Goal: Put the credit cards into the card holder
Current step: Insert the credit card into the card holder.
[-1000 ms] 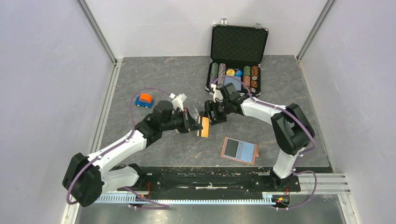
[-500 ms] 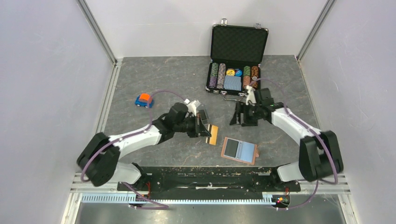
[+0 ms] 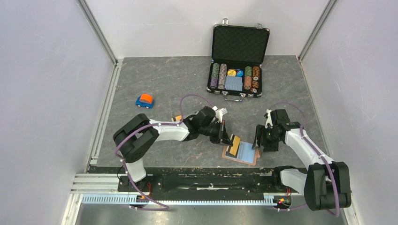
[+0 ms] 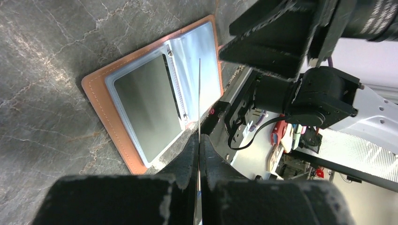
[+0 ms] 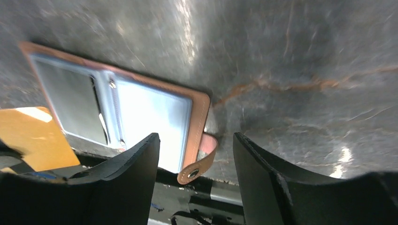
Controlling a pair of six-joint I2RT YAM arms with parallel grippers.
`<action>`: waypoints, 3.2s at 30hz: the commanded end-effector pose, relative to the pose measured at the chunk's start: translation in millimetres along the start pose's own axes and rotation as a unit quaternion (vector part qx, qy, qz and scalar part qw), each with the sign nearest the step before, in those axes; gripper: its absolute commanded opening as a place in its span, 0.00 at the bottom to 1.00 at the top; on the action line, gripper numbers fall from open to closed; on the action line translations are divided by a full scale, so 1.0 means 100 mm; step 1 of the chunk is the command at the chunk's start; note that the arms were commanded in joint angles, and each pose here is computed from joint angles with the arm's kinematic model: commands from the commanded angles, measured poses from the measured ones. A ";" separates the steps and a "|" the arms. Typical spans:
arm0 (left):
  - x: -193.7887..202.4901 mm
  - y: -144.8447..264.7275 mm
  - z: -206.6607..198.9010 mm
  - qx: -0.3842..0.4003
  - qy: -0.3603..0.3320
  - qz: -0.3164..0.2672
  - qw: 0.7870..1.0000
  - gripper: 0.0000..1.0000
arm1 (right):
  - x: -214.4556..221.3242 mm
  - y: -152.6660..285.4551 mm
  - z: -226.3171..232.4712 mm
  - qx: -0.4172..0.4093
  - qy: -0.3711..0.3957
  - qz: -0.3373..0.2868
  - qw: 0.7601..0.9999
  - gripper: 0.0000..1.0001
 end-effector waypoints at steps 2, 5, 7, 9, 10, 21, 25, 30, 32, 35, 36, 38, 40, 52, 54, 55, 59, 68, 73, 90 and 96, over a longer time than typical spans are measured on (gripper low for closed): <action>-0.12 0.00 -0.21 0.023 -0.013 -0.015 1.000 0.02 | 0.26 -0.11 0.07 -0.041 -0.021 0.042 0.998 0.56; -0.13 0.02 -0.23 0.018 -0.021 -0.014 1.000 0.02 | 0.31 -0.18 0.14 -0.072 -0.025 0.052 0.996 0.52; -0.13 0.03 -0.23 0.016 -0.023 -0.015 0.999 0.02 | 0.32 -0.22 0.18 -0.092 -0.031 0.056 0.994 0.50; -0.14 0.05 -0.21 0.010 -0.023 -0.017 1.000 0.02 | 0.32 -0.27 0.21 -0.104 -0.036 0.059 0.992 0.47; -0.13 0.06 -0.20 0.007 -0.023 -0.018 1.000 0.02 | 0.31 -0.29 0.22 -0.108 -0.037 0.060 0.992 0.46; -0.14 0.29 0.12 -0.026 0.027 -0.060 0.998 0.02 | -0.16 -0.42 0.51 -0.145 -0.012 0.029 0.989 0.43; -0.13 0.33 0.16 -0.034 0.029 -0.069 0.997 0.02 | -0.22 -0.37 0.47 -0.126 0.007 0.018 0.992 0.47; -0.11 0.40 0.25 -0.038 0.042 -0.081 0.995 0.02 | -0.09 -0.37 0.40 -0.111 0.020 0.023 0.993 0.54; -0.10 0.40 0.26 -0.037 0.047 -0.080 0.995 0.02 | -0.01 -0.38 0.38 -0.110 0.020 0.028 0.993 0.54; -0.08 0.38 0.28 -0.034 0.056 -0.078 0.995 0.02 | 0.09 -0.39 0.36 -0.109 0.018 0.032 0.993 0.53; -0.06 0.38 0.30 -0.033 0.059 -0.077 0.995 0.02 | 0.12 -0.39 0.35 -0.109 0.018 0.033 0.993 0.53; -0.06 0.36 0.30 -0.026 0.066 -0.077 0.995 0.02 | 0.16 -0.40 0.34 -0.111 0.017 0.035 0.993 0.53; -0.06 0.34 0.30 -0.016 0.074 -0.080 0.994 0.02 | 0.19 -0.41 0.34 -0.111 0.015 0.036 0.993 0.53; -0.02 0.26 0.43 -0.019 0.099 -0.082 0.992 0.02 | 0.26 -0.44 0.35 -0.121 0.006 0.034 0.992 0.52; -0.02 0.24 0.45 -0.019 0.100 -0.081 0.992 0.02 | 0.26 -0.44 0.35 -0.122 0.006 0.033 0.992 0.51; -0.01 0.22 0.46 -0.021 0.101 -0.079 0.992 0.02 | 0.26 -0.44 0.35 -0.122 0.006 0.032 0.992 0.51; 0.00 0.15 0.50 -0.019 0.103 -0.068 0.992 0.02 | 0.28 -0.45 0.35 -0.122 0.004 0.034 0.992 0.51; 0.03 0.10 0.44 -0.010 0.110 -0.061 0.992 0.02 | 0.32 -0.47 0.35 -0.128 0.002 0.035 0.991 0.50; 0.07 0.04 0.40 -0.004 0.109 -0.049 0.993 0.02 | 0.34 -0.48 0.35 -0.129 -0.001 0.038 0.991 0.47; 0.13 -0.05 0.38 0.000 0.117 -0.032 0.993 0.02 | 0.38 -0.50 0.35 -0.132 -0.003 0.037 0.991 0.39; 0.17 -0.15 0.37 0.001 0.121 -0.008 0.993 0.02 | 0.39 -0.50 0.35 -0.132 -0.002 0.037 0.991 0.39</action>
Point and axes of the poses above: each gripper's point midway between its finger pads, its own y axis back along the fingers, its own z axis along the line the jaws close on, x = y × z, the point moved 3 cm from there along y, back along the fingers, and after that the axes turned 8 degrees about y, right-handed, at the moved point
